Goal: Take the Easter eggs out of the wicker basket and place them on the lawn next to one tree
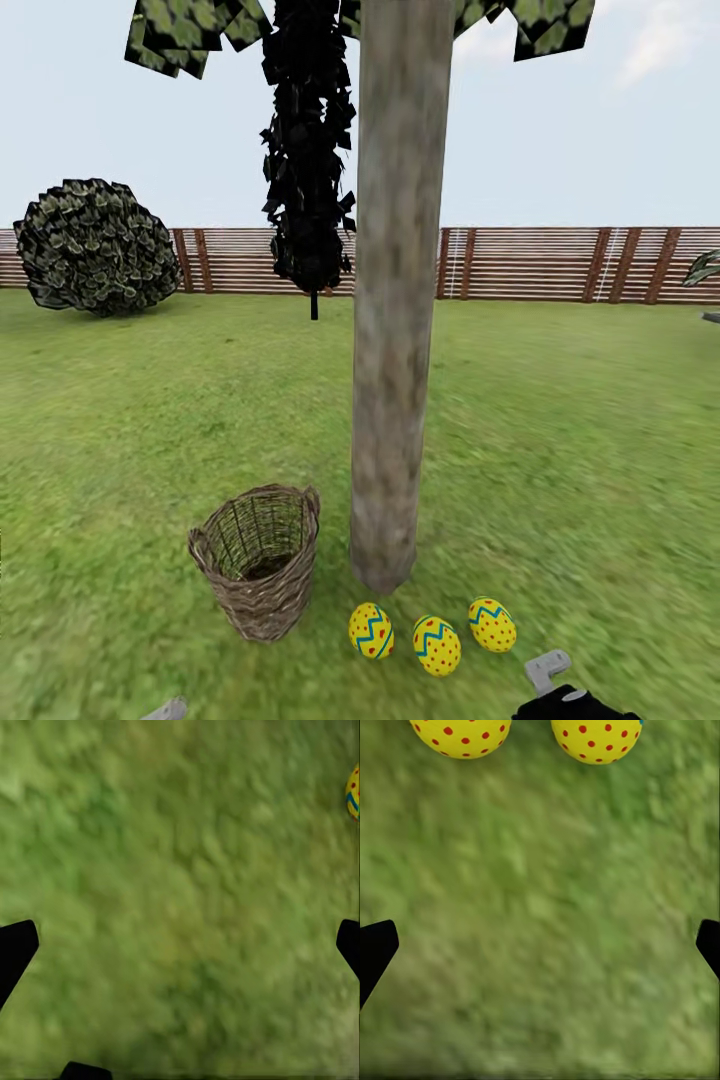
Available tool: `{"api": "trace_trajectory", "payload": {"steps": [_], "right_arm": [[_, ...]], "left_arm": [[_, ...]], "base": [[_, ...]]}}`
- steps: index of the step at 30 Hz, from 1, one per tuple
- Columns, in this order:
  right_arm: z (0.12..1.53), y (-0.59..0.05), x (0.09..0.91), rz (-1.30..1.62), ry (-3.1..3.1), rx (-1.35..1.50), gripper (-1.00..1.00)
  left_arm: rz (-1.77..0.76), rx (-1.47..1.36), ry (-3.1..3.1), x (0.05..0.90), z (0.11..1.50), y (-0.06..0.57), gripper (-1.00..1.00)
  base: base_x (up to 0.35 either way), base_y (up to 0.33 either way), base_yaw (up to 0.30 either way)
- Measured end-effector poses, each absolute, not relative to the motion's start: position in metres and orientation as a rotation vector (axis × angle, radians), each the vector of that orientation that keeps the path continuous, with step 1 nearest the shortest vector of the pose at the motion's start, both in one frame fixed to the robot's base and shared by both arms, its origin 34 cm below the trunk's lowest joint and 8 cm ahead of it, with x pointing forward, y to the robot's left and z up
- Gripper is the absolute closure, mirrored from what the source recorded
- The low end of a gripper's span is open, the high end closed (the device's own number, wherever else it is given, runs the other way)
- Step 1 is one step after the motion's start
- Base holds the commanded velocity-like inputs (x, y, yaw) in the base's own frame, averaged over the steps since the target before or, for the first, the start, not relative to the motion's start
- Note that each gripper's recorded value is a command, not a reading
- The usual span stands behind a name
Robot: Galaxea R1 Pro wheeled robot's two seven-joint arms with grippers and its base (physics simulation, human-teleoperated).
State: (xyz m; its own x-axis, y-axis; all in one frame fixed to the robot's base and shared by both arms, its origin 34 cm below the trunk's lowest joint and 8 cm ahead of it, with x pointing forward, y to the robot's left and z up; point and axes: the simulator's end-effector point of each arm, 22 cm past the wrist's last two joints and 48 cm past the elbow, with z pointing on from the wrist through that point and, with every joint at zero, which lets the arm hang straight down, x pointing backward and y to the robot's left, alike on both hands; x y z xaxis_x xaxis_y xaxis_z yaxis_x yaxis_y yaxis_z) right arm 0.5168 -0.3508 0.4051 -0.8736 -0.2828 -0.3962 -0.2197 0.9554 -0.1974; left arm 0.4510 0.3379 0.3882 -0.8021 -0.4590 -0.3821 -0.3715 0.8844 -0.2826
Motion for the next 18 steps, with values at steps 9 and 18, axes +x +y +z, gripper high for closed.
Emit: {"api": "trace_trajectory", "payload": {"steps": [9,18], "right_arm": [[0.419,-0.354,0.517,-0.196,2.690,-0.283,-1.00],[0.433,-0.363,0.517,-0.255,2.698,-0.264,-1.00]], "left_arm": [[-0.243,-0.634,2.651,0.433,0.392,0.342,-1.00],[-0.243,-0.636,2.663,0.432,0.406,0.341,-1.00]], "base": [[0.000,0.000,0.058],[0.000,0.000,0.057]]}}
